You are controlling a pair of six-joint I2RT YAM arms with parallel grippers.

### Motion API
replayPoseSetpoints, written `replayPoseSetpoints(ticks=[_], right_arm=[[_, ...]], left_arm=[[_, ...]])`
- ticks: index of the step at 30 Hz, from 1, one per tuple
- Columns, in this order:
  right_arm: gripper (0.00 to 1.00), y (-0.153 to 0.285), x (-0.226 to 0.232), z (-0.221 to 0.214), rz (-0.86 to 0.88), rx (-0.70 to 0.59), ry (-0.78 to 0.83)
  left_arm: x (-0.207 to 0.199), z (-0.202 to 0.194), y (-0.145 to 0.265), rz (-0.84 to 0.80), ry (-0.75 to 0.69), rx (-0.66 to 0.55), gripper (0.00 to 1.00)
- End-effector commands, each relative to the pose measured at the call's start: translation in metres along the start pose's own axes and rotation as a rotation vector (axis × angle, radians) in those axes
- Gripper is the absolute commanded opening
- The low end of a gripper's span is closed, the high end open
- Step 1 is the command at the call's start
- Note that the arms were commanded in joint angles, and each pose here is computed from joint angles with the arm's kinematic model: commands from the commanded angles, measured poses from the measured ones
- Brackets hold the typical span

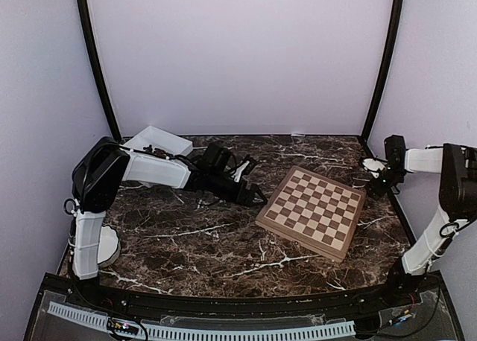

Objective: Set up the chess pieces on the board
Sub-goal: Move the chessboard to the center of the board.

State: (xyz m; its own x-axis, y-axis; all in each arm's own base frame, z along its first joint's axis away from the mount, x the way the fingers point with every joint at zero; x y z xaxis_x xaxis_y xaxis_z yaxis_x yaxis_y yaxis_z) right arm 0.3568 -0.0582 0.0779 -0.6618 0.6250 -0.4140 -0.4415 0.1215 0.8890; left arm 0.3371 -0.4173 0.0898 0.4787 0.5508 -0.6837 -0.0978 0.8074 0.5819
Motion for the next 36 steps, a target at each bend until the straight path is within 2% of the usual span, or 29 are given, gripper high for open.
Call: replayPoseSetpoints(ticks=[1,4,7,11,17,22,28,36], right_arm=[[0.81,0.039,-0.025,0.035,-0.030,-0.215,-0.246],[0.81,0.060,-0.007,0.032,0.016,-0.249,-0.247],[0.79,0.077,0.012,0.020,0.029,-0.241,-0.233],[0.83,0.090,0.042,0.009,0.129,-0.236,-0.247],[0.87,0.054,0.078,-0.018,0.272,-0.091,-0.224],[0.84,0.046,0.109,-0.008,0.545,-0.128,-0.166],[0.85,0.038,0.098,0.016,0.657,-0.192,-0.172],[0.82,0.032,0.080,0.044,0.777,-0.277,-0.229]], left_arm=[[-0.016,0.009,0.022,0.011,0.027,-0.076,0.95],[-0.018,-0.006,0.019,-0.031,0.041,-0.040,0.95],[-0.024,-0.018,0.014,-0.052,-0.004,-0.007,0.95],[-0.028,-0.031,0.006,-0.058,-0.039,0.031,0.95],[-0.028,-0.042,0.000,-0.051,-0.050,0.061,0.95],[-0.032,-0.053,-0.006,-0.045,-0.074,0.082,0.95],[-0.037,-0.072,-0.021,-0.044,-0.095,0.118,0.94],[-0.065,-0.084,-0.040,-0.099,-0.136,0.136,0.92]])
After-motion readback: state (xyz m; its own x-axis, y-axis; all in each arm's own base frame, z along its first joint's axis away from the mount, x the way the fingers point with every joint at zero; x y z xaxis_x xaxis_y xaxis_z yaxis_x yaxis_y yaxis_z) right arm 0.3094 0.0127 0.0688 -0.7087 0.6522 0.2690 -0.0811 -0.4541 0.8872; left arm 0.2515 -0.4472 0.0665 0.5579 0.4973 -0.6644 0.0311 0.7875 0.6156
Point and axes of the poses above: each gripper's point midway between its finger pads, its own y axis back along the fingers, its own x axis along the line the jaws close on, z = x × y, the point moved 3 cm from there along y, back along the fingers, and after that the axes turned 12 degrees about y, right-handed, at the moved point
